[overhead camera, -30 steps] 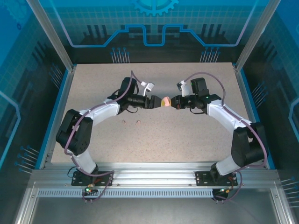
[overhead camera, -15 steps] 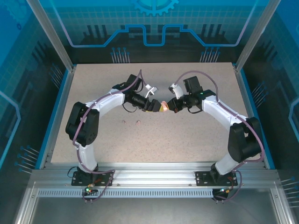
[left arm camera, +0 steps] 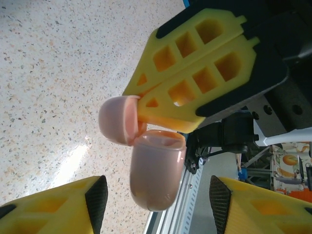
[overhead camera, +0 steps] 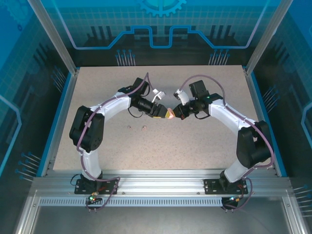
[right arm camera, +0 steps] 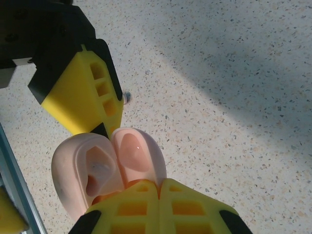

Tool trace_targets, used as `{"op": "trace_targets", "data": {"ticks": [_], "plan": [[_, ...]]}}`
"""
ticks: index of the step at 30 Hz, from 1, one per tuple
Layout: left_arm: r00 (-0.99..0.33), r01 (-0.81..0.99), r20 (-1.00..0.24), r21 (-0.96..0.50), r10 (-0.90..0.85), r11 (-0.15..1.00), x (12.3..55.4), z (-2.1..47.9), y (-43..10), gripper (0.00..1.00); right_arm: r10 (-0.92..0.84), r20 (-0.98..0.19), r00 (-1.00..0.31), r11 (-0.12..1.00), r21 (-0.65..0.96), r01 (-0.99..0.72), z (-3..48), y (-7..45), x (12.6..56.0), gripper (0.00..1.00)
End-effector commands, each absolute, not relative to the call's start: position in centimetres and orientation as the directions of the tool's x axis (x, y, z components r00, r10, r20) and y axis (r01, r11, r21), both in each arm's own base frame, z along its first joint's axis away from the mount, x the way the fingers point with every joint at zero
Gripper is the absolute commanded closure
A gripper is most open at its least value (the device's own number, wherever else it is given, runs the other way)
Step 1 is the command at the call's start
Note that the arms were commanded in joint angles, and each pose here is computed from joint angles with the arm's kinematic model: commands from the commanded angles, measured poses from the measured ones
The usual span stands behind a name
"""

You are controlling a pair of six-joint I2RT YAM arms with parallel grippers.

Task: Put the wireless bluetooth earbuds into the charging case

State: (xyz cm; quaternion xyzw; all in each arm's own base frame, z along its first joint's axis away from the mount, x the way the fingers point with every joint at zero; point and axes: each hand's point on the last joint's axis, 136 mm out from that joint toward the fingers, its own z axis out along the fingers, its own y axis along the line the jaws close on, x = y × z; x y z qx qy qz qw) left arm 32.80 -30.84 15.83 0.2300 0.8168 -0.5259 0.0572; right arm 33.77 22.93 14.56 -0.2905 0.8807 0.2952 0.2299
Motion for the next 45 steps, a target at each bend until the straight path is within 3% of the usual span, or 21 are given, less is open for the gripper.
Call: {"op": "trace_targets", "data": {"ticks": [1, 9, 20, 31, 42, 43, 45], "plan": [[-0.88, 0.444, -0.35, -0.845, 0.322, 0.296, 33.0, 16.5, -31.6, 0.41, -0.399, -0.585, -0.706, 0.622, 0.393, -0.677, 15.4, 23.9, 33.5, 1.0], [-0.878, 0.454, -0.366, -0.842, 0.31, 0.291, 33.5, 16.8, -32.0, 0.43, -0.403, -0.584, -0.705, 0.612, 0.401, -0.682, 15.3, 24.0, 33.3, 1.0], [-0.877, 0.453, -0.364, -0.846, 0.314, 0.282, 33.5, 16.7, -32.5, 0.6, -0.407, -0.579, -0.707, 0.612, 0.402, -0.681, 15.1, 24.1, 33.4, 1.0], [-0.875, 0.448, -0.355, -0.852, 0.33, 0.27, 33.0, 16.8, -32.5, 0.67, -0.404, -0.58, -0.708, 0.626, 0.389, -0.676, 15.1, 23.8, 33.7, 1.0], [-0.873, 0.451, -0.358, -0.851, 0.331, 0.271, 33.0, 16.7, -32.5, 1.0, -0.382, -0.585, -0.715, 0.645, 0.386, -0.66, 15.6, 23.7, 34.0, 1.0], [-0.872, 0.456, -0.361, -0.845, 0.33, 0.279, 33.0, 16.6, -32.4, 1.0, -0.367, -0.592, -0.717, 0.65, 0.388, -0.653, 16.1, 23.6, 34.2, 0.92], [-0.872, 0.467, -0.368, -0.826, 0.324, 0.317, 33.3, 16.0, -32.1, 1.0, -0.339, -0.605, -0.72, 0.667, 0.385, -0.638, 17.1, 23.4, 34.5, 0.66]]}}
